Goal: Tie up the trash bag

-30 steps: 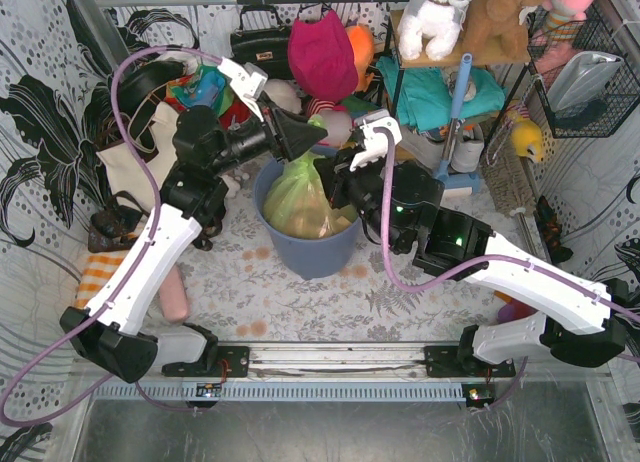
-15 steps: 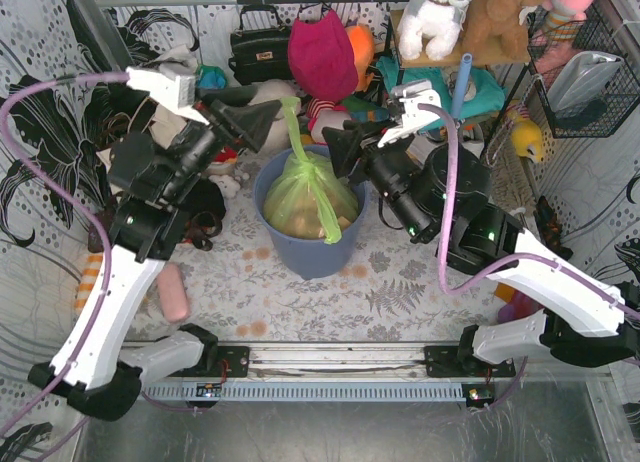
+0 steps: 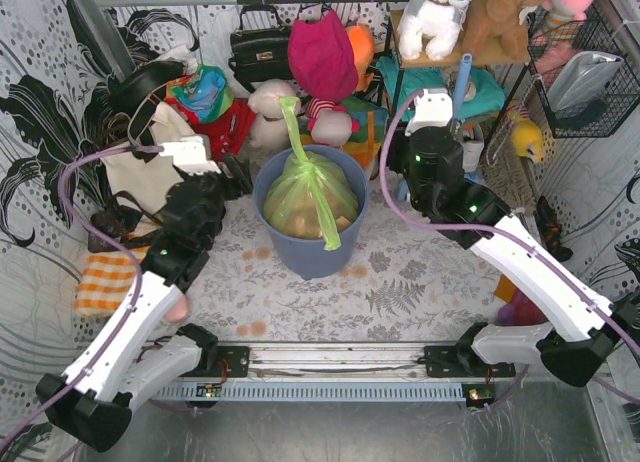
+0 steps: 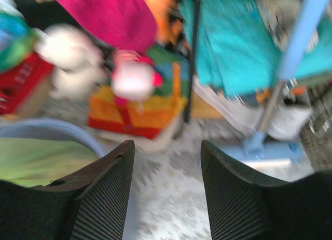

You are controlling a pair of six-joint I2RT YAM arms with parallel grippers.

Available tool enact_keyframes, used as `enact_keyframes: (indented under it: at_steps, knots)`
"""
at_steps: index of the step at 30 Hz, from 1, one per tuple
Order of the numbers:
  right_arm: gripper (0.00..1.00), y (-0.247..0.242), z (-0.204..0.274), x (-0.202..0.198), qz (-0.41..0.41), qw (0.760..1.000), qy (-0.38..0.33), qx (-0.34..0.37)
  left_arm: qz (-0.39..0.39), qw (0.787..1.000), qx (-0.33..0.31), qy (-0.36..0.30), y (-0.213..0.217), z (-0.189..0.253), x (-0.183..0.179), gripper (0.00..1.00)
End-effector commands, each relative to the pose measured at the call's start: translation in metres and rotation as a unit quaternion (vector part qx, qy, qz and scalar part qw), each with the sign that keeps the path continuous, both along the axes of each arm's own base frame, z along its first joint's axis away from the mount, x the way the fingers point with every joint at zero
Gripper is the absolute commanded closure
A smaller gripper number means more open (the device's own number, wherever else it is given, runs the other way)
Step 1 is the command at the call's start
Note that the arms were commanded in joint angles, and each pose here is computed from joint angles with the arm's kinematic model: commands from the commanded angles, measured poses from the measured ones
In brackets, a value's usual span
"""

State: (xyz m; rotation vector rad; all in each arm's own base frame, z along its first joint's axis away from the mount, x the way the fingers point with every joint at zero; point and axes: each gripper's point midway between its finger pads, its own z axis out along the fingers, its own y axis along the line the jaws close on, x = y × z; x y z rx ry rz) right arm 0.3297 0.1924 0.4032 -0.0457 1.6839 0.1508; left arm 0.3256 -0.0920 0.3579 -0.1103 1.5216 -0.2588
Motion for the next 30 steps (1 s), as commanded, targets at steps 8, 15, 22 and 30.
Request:
enact_keyframes:
  at_steps: [8, 15, 22, 30]
  knots:
    - [0.29, -0.111, -0.158, 0.027, -0.126, 0.985, 0.119, -0.007, 0.14, 0.987, -0.028, 0.067, 0.055, -0.107, 0.015, 0.15]
    - [0.02, -0.165, -0.248, 0.016, -0.201, 0.969, 0.143, 0.003, 0.199, 0.977, -0.05, 0.065, 0.08, -0.134, 0.01, 0.12]
    - [0.03, -0.218, -0.295, 0.0, -0.291, 0.949, 0.118, -0.041, 0.267, 0.958, -0.053, 0.085, 0.103, -0.185, -0.001, 0.02]
    - [0.03, -0.238, -0.301, 0.0, -0.307, 0.942, 0.082, -0.109, 0.292, 0.955, -0.021, 0.054, 0.119, -0.221, -0.017, 0.02]
